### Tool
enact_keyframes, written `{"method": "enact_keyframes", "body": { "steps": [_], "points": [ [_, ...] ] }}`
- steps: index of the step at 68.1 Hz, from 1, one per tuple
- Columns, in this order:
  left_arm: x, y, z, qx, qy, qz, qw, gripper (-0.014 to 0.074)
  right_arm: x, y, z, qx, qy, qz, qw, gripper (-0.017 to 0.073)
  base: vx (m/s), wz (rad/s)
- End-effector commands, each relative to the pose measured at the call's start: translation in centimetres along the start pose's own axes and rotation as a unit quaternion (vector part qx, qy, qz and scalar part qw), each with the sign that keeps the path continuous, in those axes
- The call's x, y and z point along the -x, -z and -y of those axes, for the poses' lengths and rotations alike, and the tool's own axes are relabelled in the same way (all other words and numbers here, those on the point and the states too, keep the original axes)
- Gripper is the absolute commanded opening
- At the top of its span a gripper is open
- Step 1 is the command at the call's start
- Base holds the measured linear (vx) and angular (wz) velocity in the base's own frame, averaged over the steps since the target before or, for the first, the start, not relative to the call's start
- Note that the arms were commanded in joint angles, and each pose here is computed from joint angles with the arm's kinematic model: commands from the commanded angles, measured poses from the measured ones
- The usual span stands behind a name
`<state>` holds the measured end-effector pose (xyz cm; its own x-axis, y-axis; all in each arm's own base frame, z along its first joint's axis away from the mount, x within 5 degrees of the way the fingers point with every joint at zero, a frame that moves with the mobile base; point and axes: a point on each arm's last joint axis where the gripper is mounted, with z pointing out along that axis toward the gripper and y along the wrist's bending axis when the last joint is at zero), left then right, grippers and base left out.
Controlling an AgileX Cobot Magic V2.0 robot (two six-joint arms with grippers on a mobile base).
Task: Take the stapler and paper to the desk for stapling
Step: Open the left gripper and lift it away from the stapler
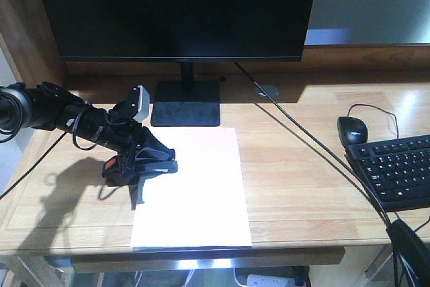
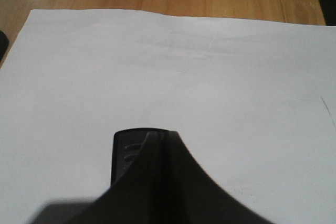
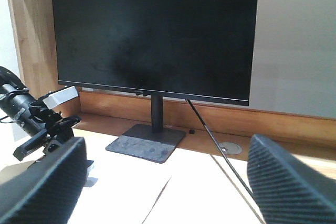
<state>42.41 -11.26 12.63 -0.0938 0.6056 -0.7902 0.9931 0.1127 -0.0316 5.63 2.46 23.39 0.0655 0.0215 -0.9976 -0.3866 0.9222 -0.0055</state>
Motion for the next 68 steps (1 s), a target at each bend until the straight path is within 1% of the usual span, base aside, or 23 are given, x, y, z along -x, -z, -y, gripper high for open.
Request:
{"method": "enact_keyframes", "body": {
  "steps": [1,6,10,12,18,19,23,24,29,36,37,41,43,44,50,53,55,58,60,64,65,67,68],
  "points": [
    [0.7,0.6,0.0,0.008,-0.024,-0.024,0.999,-0.0007,0.9,-0.1,0.2,-0.011,0.021,0.009,1.000,0.0580,0.00,0.00],
    [0.9,0.7,0.1,0.007,-0.025,-0.022,0.999,-0.0007,0.9,-0.1,0.2,-0.011,0.021,0.009,1.000,0.0580,0.00,0.00],
    [1.5,1.3,0.0,0.012,-0.018,-0.019,1.000,-0.0007,0.9,-0.1,0.2,-0.011,0.021,0.009,1.000,0.0580,0.00,0.00],
    [2.1,1.8,-0.1,0.017,-0.008,-0.017,1.000,-0.0007,0.9,-0.1,0.2,-0.010,0.021,0.009,1.000,0.0580,0.00,0.00],
    [4.5,3.7,-0.4,0.042,0.003,-0.011,0.999,-0.0007,0.9,-0.1,0.2,-0.010,0.021,0.009,1.000,0.0580,0.00,0.00],
    [4.9,4.0,-0.4,0.046,0.008,-0.010,0.999,-0.0007,0.9,-0.1,0.2,-0.010,0.021,0.009,1.000,0.0580,0.00,0.00],
    [6.8,5.5,-0.4,0.061,0.004,-0.008,0.998,-0.0007,0.9,-0.1,0.2,-0.010,0.021,0.009,1.000,0.0580,0.00,0.00],
    [7.0,5.7,-0.3,0.062,0.007,-0.009,0.998,-0.0007,0.9,-0.1,0.2,-0.010,0.021,0.009,1.000,0.0580,0.00,0.00],
    [9.4,7.8,0.1,0.077,-0.004,-0.015,0.997,-0.0007,0.9,-0.1,0.2,-0.010,0.021,0.009,1.000,0.0580,0.00,0.00],
    [12.2,10.9,0.8,0.110,0.001,-0.049,0.993,-0.0007,0.9,-0.1,0.2,-0.010,0.021,0.009,1.000,0.0580,0.00,0.00],
    [12.5,11.4,0.9,0.118,0.011,-0.055,0.991,-0.0007,0.9,-0.1,0.2,-0.010,0.021,0.009,1.000,0.0580,0.00,0.00],
    [13.9,13.4,1.4,0.154,0.023,-0.084,0.984,-0.0007,0.9,-0.1,0.2,-0.010,0.021,0.009,1.000,0.0580,0.00,0.00],
    [14.5,14.3,1.6,0.173,0.034,-0.095,0.980,-0.0007,0.9,-0.1,0.2,-0.010,0.021,0.009,1.000,0.0580,0.00,0.00],
    [14.8,14.8,1.7,0.184,0.048,-0.098,0.977,-0.0007,0.9,-0.1,0.2,-0.010,0.021,0.009,1.000,0.0580,0.00,0.00],
    [16.7,17.7,2.4,0.249,0.076,-0.118,0.958,-0.0007,0.9,-0.1,0.2,-0.010,0.021,0.009,1.000,0.0580,0.00,0.00],
    [17.7,19.0,2.8,0.279,0.098,-0.113,0.949,-0.0007,0.9,-0.1,0.2,-0.010,0.021,0.009,1.000,0.0580,0.00,0.00],
    [18.2,19.6,3.1,0.292,0.105,-0.110,0.944,-0.0007,0.9,-0.1,0.2,-0.010,0.021,0.009,1.000,0.0580,0.00,0.00],
    [19.2,20.7,3.6,0.315,0.131,-0.094,0.935,-0.0007,0.9,-0.1,0.2,-0.010,0.021,0.009,1.000,0.0580,0.00,0.00],
    [19.8,21.4,4.0,0.326,0.142,-0.082,0.931,-0.0007,0.9,-0.1,0.2,-0.010,0.021,0.009,1.000,0.0580,0.00,0.00],
    [20.9,22.3,4.7,0.341,0.167,-0.056,0.923,-0.0007,0.9,-0.1,0.2,-0.010,0.021,0.009,1.000,0.0580,0.00,0.00],
    [21.1,22.5,4.9,0.343,0.180,-0.048,0.921,-0.0007,0.9,-0.1,0.2,-0.010,0.022,0.009,1.000,0.0580,0.00,0.00],
    [21.5,22.8,5.2,0.347,0.195,-0.034,0.917,-0.0007,0.9,-0.1,0.2,-0.010,0.022,0.009,1.000,0.0580,0.00,0.00],
    [21.7,23.0,5.4,0.347,0.208,-0.025,0.914,-0.0007,0.9,-0.1,0.2,-0.010,0.022,0.009,1.000,0.0580,0.00,0.00]
  ]
}}
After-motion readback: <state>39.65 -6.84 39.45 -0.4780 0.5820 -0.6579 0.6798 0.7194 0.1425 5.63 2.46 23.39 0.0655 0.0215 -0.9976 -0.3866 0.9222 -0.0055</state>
